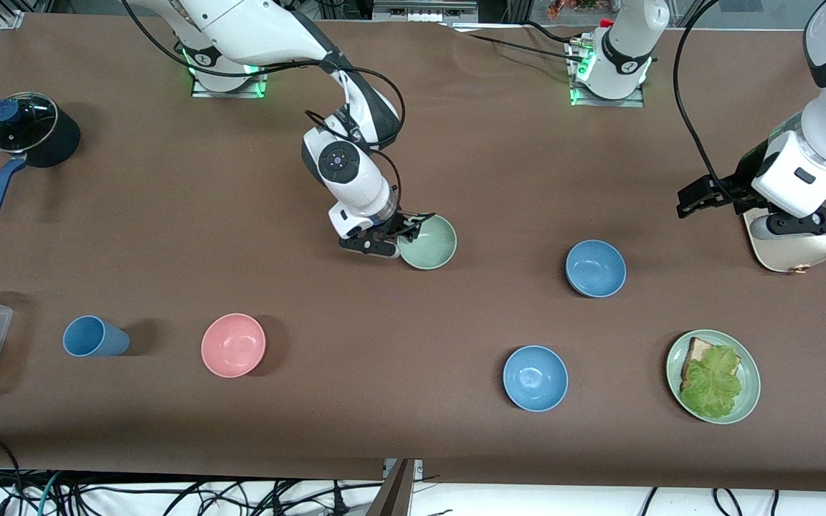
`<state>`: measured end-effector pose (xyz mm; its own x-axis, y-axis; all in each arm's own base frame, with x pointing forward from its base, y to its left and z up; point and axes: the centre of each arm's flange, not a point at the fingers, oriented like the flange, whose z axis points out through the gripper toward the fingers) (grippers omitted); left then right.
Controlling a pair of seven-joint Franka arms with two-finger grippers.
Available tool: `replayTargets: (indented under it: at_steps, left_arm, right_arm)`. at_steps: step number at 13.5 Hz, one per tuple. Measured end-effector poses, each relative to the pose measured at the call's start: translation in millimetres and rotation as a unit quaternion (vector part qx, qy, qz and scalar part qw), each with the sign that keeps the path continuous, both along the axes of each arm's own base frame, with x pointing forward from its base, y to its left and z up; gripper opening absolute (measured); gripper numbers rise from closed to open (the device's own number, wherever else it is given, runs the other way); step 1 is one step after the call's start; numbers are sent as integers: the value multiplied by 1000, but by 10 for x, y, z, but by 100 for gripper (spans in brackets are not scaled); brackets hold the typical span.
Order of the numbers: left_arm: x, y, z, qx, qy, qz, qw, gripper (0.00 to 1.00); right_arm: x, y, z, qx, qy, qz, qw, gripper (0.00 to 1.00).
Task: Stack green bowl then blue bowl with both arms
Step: 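Release the green bowl and withdraw the right gripper to rest, then reach the left gripper to the blue bowl rim and grasp it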
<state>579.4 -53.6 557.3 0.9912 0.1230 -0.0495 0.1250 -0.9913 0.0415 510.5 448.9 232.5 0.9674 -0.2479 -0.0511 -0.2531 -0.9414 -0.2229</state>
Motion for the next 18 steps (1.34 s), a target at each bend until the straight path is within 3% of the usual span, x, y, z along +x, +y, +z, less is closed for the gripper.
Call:
replayTargets:
  at_steps: [2, 4, 7, 10, 12, 14, 18]
  left_arm:
    - [-2, -24, 0, 0, 0, -2, 1000, 100]
    - [-5, -46, 1, 0, 0, -4, 1000, 100]
    - [-13, -104, -23, 0, 5, -9, 1000, 100]
    - [27, -124, -171, 0, 22, -12, 1000, 100]
    - [20, -127, -279, 1, 44, -13, 999, 100]
    - [-19, -162, -335, 3, 65, -18, 998, 100]
    - [-47, -281, -494, 5, 98, -30, 995, 100]
  right_arm:
    - [261, -306, 495, -19, -1, -9, 1000, 80]
    - [558, -863, 1147, -37, -20, 9, 999, 99]
    - [921, -2216, 1951, -68, -30, 83, 994, 100]
    - [936, -3322, 2499, -66, -23, 94, 993, 100]
    - [801, -3638, 2768, -55, -8, 88, 995, 100]
    - [709, -3735, 2943, -52, -9, 102, 993, 100]
    - [634, -3696, 3043, -73, 2, 125, 989, 100]
